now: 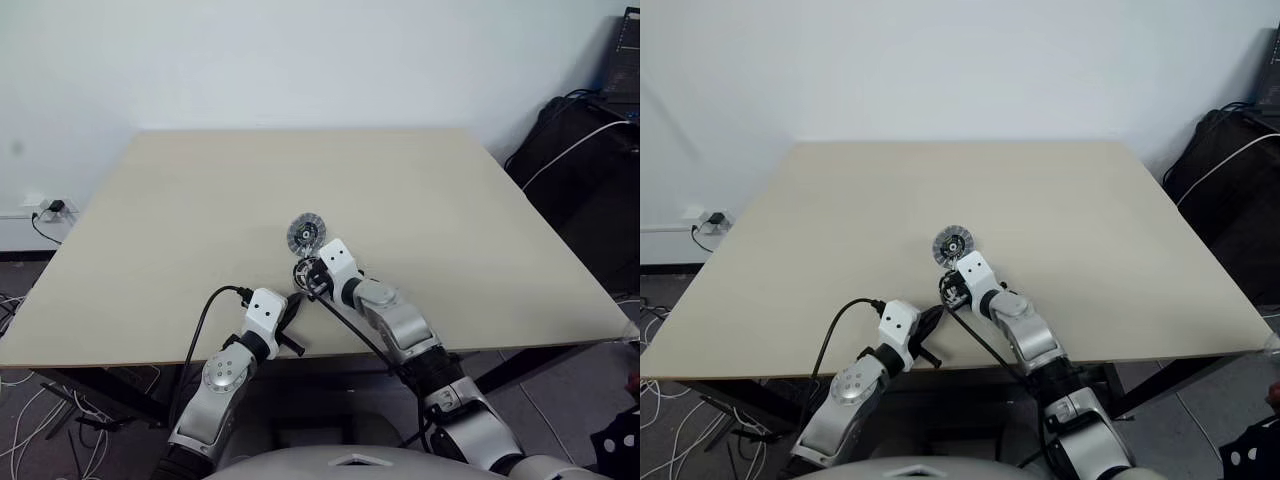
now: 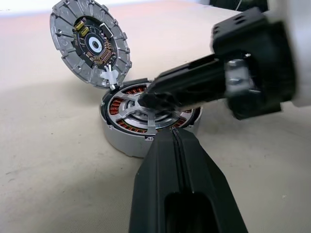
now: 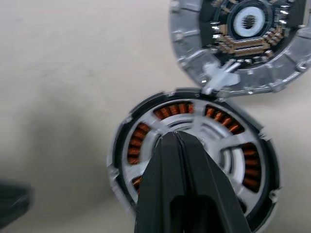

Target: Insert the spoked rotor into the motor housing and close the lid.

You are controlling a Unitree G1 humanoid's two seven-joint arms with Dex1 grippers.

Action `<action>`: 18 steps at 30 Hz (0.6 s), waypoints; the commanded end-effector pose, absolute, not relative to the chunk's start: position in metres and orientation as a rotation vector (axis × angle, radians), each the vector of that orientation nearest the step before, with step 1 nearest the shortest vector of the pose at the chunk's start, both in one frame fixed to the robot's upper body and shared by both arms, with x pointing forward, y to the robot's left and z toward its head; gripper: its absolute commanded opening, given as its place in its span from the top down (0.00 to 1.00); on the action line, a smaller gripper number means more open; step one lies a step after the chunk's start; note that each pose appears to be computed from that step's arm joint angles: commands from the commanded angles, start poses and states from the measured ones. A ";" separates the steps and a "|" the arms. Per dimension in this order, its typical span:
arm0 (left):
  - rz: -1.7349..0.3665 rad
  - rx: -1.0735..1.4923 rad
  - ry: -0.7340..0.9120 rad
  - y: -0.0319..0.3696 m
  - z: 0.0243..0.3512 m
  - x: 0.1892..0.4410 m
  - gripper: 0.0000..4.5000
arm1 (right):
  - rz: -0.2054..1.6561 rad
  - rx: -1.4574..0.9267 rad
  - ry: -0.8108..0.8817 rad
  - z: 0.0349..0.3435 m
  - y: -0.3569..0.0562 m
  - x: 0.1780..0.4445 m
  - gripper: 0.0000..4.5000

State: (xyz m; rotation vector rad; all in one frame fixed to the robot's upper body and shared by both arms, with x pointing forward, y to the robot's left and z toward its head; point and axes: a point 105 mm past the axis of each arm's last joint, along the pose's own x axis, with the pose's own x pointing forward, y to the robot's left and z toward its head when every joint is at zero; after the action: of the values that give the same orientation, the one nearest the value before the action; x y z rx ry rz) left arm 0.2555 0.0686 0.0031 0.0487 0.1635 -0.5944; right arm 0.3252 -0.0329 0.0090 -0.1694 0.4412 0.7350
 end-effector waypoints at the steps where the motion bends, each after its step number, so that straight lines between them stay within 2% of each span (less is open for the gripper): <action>1: -0.605 0.045 0.081 0.065 0.023 0.260 1.00 | 0.843 -0.218 0.294 0.052 -0.024 0.323 1.00; 5: -0.607 0.050 0.084 0.065 0.022 0.261 1.00 | 0.954 -0.337 0.279 0.060 -0.027 0.311 1.00; 9: -0.607 0.051 0.086 0.064 0.021 0.261 1.00 | 1.037 -0.510 0.318 0.055 -0.033 0.306 1.00; 12: -0.604 0.055 0.085 0.066 0.021 0.260 1.00 | 1.078 -0.622 0.356 0.048 -0.038 0.305 0.86; 18: -0.580 0.073 0.076 0.075 0.021 0.258 1.00 | 1.103 -0.807 0.375 0.045 -0.043 0.313 0.43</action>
State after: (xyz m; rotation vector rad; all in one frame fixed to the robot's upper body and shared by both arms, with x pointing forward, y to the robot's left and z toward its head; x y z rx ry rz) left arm 0.2549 0.0739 0.0033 0.0636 0.1538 -0.5819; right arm 0.3073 -0.0441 0.0358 -0.7458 0.4154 1.0973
